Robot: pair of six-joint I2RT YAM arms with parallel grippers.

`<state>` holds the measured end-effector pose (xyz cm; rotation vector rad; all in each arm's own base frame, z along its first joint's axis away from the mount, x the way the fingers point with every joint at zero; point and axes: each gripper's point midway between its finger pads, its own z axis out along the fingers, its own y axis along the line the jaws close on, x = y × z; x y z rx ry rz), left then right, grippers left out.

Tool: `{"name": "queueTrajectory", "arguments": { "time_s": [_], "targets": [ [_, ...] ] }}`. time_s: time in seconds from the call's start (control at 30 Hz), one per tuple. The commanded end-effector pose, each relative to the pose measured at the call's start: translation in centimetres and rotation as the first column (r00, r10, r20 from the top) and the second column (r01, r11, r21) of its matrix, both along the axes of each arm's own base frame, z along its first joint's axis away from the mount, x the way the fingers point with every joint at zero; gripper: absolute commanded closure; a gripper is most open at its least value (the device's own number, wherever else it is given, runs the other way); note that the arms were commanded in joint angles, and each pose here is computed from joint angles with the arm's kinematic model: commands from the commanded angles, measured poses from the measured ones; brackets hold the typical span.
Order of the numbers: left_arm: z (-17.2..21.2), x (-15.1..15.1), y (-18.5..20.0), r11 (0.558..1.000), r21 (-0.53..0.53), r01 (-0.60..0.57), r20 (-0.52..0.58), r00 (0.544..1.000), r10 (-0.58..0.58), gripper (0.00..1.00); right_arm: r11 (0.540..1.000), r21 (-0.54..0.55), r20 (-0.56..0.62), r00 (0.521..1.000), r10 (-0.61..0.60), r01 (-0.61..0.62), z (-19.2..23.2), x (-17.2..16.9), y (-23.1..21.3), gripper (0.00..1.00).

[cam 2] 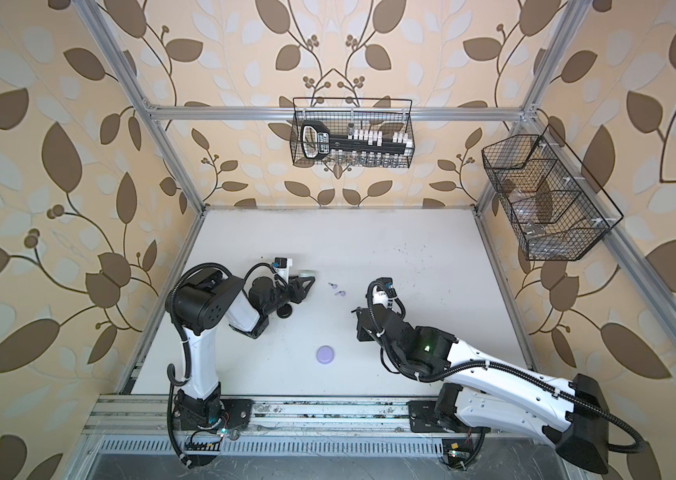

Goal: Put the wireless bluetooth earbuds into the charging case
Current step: 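Set the closed case down with the left gripper while the right arm withdraws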

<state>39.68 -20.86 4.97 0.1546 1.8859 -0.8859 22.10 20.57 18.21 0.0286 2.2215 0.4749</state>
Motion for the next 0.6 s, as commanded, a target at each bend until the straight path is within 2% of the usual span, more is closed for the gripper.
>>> {"name": "queueTrajectory", "arguments": {
  "time_s": [0.0,0.13,0.2,0.37,0.57],
  "targets": [
    [2.7,0.7,0.2,0.999,-0.043,-0.018,0.08,0.997,0.021,0.92,1.0,-0.004,-0.017,1.0,-0.001,0.001,-0.7,-0.2,-0.2,0.66],
    [2.7,0.1,0.5,1.0,-0.01,-0.018,0.099,0.995,0.019,0.66,1.0,-0.008,-0.016,1.0,-0.005,0.005,-0.8,-0.2,-0.4,0.64],
    [2.5,0.0,0.4,1.0,-0.007,-0.009,0.097,0.995,0.01,0.57,1.0,-0.014,-0.021,1.0,0.0,-0.001,-1.0,-0.3,-0.4,0.62],
    [2.3,-0.2,0.9,1.0,-0.002,-0.02,0.089,0.996,0.02,0.53,1.0,-0.005,-0.023,1.0,-0.005,0.005,-1.1,-0.5,-0.7,0.61],
    [2.3,-0.3,1.5,0.999,0.008,-0.04,0.093,0.995,0.04,0.39,1.0,0.0,-0.015,1.0,-0.003,0.003,-0.9,-0.7,-1.1,0.58]
  ]
}}
